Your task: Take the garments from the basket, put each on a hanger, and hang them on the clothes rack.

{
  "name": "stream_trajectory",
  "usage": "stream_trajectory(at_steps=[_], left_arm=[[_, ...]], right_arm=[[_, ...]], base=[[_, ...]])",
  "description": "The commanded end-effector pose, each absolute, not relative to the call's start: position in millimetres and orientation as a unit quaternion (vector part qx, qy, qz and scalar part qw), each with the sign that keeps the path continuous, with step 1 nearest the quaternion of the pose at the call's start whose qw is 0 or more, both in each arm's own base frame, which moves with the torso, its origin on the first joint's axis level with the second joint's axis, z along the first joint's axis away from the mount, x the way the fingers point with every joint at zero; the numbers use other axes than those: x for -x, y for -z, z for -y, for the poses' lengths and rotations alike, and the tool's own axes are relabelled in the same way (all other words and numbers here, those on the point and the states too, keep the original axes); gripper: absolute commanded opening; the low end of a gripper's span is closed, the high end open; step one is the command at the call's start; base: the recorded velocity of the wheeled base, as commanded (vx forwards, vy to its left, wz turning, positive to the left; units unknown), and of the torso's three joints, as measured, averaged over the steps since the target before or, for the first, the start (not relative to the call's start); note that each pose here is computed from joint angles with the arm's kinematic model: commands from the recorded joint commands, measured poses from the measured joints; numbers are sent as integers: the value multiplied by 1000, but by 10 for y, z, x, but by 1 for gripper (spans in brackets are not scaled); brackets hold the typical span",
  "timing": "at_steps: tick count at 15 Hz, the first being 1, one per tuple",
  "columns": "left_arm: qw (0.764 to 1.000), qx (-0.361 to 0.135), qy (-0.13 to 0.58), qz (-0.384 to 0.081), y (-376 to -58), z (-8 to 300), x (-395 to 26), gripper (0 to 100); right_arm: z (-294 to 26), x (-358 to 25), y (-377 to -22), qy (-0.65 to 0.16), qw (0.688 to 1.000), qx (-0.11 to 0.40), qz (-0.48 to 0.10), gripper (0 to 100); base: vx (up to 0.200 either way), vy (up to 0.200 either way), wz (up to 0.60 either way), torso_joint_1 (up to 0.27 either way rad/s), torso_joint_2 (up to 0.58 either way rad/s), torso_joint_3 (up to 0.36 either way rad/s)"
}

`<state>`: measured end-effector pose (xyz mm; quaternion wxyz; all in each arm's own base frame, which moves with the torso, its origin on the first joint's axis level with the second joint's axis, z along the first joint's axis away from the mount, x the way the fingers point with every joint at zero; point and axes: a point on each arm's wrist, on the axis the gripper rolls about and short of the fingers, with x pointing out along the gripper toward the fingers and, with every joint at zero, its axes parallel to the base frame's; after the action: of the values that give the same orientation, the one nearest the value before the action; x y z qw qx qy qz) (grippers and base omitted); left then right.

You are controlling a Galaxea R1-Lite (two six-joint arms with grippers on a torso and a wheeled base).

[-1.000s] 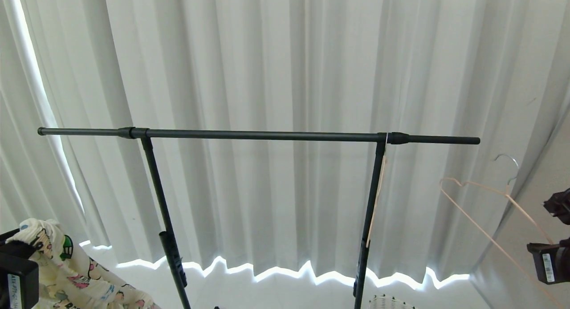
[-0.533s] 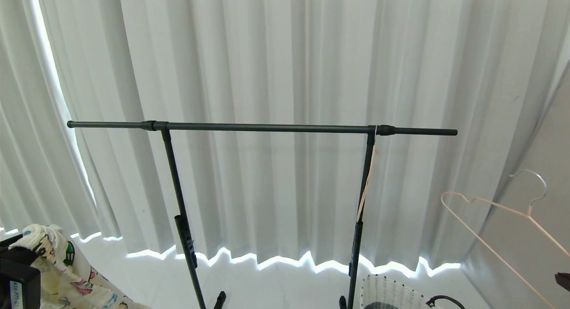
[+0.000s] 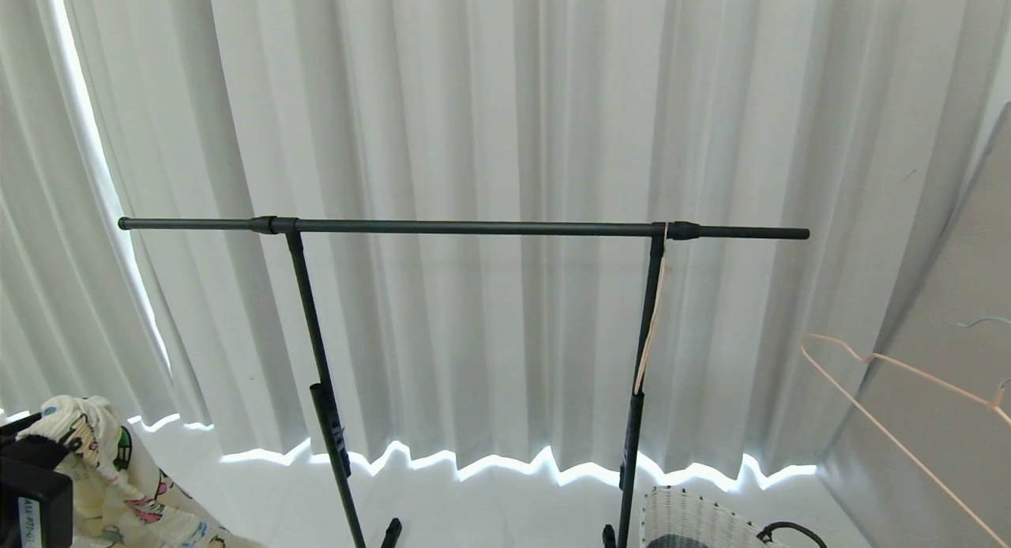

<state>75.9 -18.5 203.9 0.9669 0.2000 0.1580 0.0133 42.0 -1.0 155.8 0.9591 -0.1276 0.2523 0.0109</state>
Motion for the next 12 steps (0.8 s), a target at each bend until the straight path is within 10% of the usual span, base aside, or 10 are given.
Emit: stream_trajectory(at_steps=[1, 12], left_arm=[[967, -201, -14, -159, -2037, 186, -762, 0], [965, -203, -9, -163, -2032, 200, -788, 0]], right_arm=[[6, -376, -1602, -16, 964, 129, -231, 0], [-279, -600, -1913, -276, 928, 149, -199, 0]], base=[[0, 200, 0, 17, 7, 7], [0, 164, 0, 3, 2, 1]])
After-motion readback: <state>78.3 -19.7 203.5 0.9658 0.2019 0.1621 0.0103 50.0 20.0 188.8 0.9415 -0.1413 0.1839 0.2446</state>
